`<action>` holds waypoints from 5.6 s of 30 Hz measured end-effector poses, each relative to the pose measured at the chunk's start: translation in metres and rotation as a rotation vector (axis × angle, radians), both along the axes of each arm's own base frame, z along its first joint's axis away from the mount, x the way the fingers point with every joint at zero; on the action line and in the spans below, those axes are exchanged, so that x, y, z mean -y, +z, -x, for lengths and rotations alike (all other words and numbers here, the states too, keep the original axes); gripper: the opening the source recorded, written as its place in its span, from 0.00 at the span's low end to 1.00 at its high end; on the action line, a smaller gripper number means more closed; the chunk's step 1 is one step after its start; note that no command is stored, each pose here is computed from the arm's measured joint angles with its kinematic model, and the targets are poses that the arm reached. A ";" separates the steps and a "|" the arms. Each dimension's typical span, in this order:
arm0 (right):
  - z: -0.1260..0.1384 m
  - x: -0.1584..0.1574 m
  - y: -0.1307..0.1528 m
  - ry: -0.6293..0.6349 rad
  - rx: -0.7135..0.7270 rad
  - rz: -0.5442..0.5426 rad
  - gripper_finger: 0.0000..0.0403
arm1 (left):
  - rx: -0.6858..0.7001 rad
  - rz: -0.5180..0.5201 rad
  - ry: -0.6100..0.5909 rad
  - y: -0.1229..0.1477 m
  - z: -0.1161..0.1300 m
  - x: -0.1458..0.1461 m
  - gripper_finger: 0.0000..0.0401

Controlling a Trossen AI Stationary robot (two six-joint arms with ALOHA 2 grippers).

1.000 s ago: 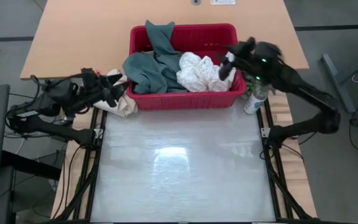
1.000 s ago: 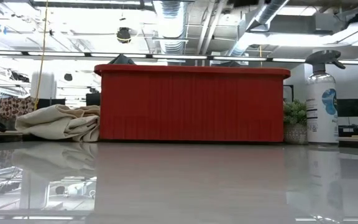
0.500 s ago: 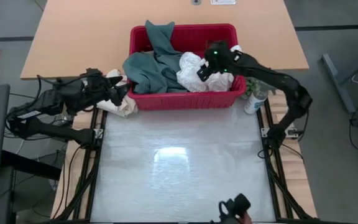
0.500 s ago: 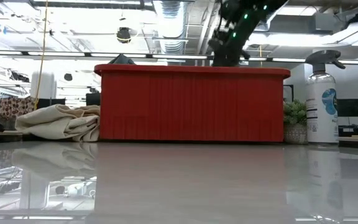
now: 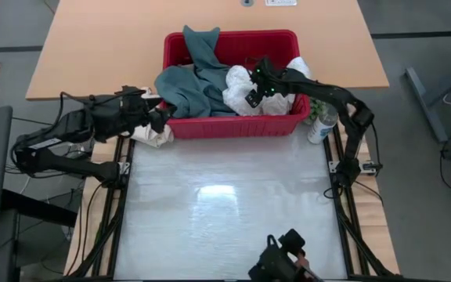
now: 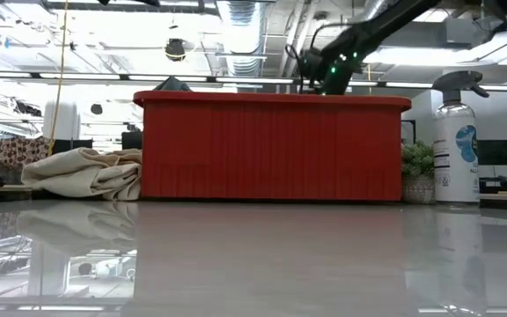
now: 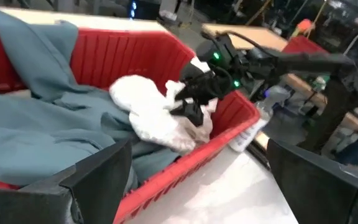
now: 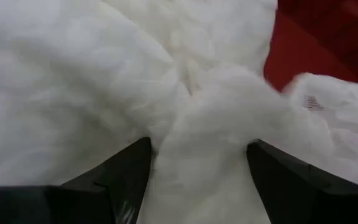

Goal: Fold Laundry from Bin
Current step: Put the white shirt in the center of the table, then move the red organizer bin to the other table

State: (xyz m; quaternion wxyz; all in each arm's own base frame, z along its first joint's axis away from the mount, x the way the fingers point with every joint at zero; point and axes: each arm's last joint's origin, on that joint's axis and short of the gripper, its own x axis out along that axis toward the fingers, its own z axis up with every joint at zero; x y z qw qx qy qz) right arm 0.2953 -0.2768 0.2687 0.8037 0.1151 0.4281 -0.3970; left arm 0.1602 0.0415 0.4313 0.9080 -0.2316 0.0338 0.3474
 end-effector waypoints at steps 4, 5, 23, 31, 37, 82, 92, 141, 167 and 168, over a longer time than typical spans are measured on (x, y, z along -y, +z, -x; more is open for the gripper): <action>0.001 0.008 -0.014 -0.009 -0.035 -0.026 0.68 | -0.023 0.016 -0.009 -0.004 -0.008 -0.006 0.90; 0.001 0.008 -0.014 -0.009 -0.038 -0.028 0.65 | -0.028 0.019 -0.008 -0.005 -0.009 -0.008 0.90; -0.004 -0.015 0.166 0.146 0.124 0.306 0.07 | -0.060 0.053 -0.009 -0.012 -0.021 -0.024 0.90; 0.029 -0.095 0.264 0.373 0.521 0.521 0.07 | -0.062 0.043 -0.002 -0.012 -0.020 -0.024 0.90; 0.062 -0.166 0.306 0.843 0.825 0.462 0.07 | -0.066 0.031 0.045 -0.012 -0.019 -0.027 0.90; -0.053 -0.219 0.174 1.382 0.522 -0.732 0.46 | -0.050 0.067 -0.242 -0.011 -0.025 -0.021 0.90; -0.025 -0.195 0.169 0.977 0.112 -0.361 0.39 | -0.289 -0.037 -0.527 -0.049 -0.091 -0.014 0.89; 0.045 -0.166 0.110 0.925 0.153 -0.223 0.04 | -0.276 -0.329 -0.546 -0.030 -0.055 -0.018 0.00; 0.011 -0.182 0.035 0.891 0.097 -0.195 0.04 | -0.307 -0.224 -0.613 -0.124 -0.073 -0.018 0.00; 0.009 -0.180 0.032 0.886 0.088 -0.195 0.04 | -0.313 -0.226 -0.607 -0.127 -0.073 -0.019 0.00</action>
